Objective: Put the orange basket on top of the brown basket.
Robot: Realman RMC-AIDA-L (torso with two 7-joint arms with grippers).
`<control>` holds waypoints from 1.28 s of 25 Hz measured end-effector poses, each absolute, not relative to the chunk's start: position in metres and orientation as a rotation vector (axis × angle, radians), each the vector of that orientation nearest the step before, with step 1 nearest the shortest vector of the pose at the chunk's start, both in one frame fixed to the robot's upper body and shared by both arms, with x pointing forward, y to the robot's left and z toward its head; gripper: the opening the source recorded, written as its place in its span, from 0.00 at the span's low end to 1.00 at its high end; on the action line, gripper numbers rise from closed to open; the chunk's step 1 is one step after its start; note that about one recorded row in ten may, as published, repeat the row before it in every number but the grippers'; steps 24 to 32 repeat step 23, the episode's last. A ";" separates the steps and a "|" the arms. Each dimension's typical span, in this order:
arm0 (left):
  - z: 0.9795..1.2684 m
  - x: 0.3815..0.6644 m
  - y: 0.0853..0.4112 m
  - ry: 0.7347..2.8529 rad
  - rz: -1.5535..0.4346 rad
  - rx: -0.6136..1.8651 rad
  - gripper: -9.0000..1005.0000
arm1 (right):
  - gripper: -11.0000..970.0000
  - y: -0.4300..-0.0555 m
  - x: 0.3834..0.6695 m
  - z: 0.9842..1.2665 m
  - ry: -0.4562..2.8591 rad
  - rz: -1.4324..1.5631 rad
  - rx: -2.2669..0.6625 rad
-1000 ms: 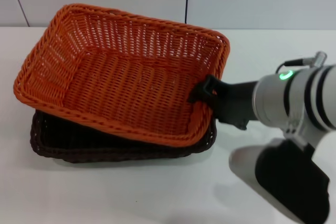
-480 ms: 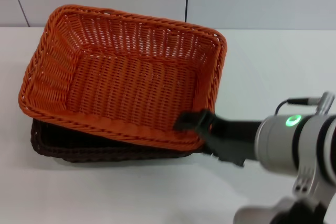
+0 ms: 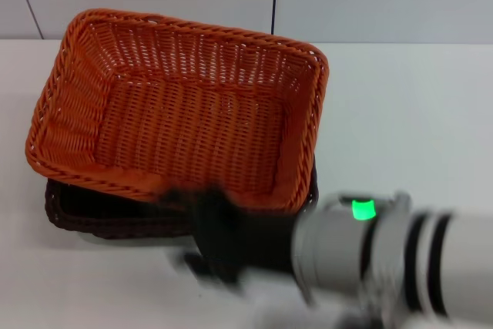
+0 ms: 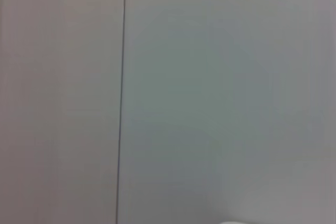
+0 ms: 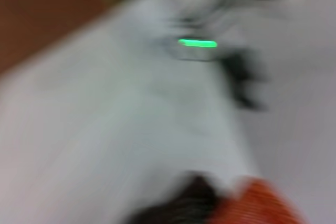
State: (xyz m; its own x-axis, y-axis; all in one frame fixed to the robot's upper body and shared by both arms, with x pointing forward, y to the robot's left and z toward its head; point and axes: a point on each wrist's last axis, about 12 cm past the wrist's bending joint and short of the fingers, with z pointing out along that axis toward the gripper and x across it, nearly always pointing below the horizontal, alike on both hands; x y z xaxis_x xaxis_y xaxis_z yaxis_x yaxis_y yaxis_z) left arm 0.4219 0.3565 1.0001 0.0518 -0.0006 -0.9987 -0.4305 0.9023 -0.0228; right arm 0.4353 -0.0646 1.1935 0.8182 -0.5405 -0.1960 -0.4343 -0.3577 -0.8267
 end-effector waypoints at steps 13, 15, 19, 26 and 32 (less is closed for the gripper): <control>0.999 0.410 0.367 1.481 0.368 -0.388 0.72 | 0.73 -0.190 0.555 1.171 1.383 0.009 -0.348; 0.998 0.408 0.369 1.486 0.376 -0.384 0.72 | 0.73 -0.218 0.559 1.155 1.400 0.018 -0.158; 0.997 0.406 0.372 1.492 0.381 -0.386 0.72 | 0.73 -0.260 0.558 1.125 1.405 0.030 0.096; 0.995 0.403 0.375 1.488 0.356 -0.415 0.72 | 0.73 -0.272 0.553 1.110 1.376 0.002 0.154; 0.995 0.403 0.375 1.488 0.356 -0.415 0.72 | 0.73 -0.272 0.553 1.110 1.376 0.002 0.154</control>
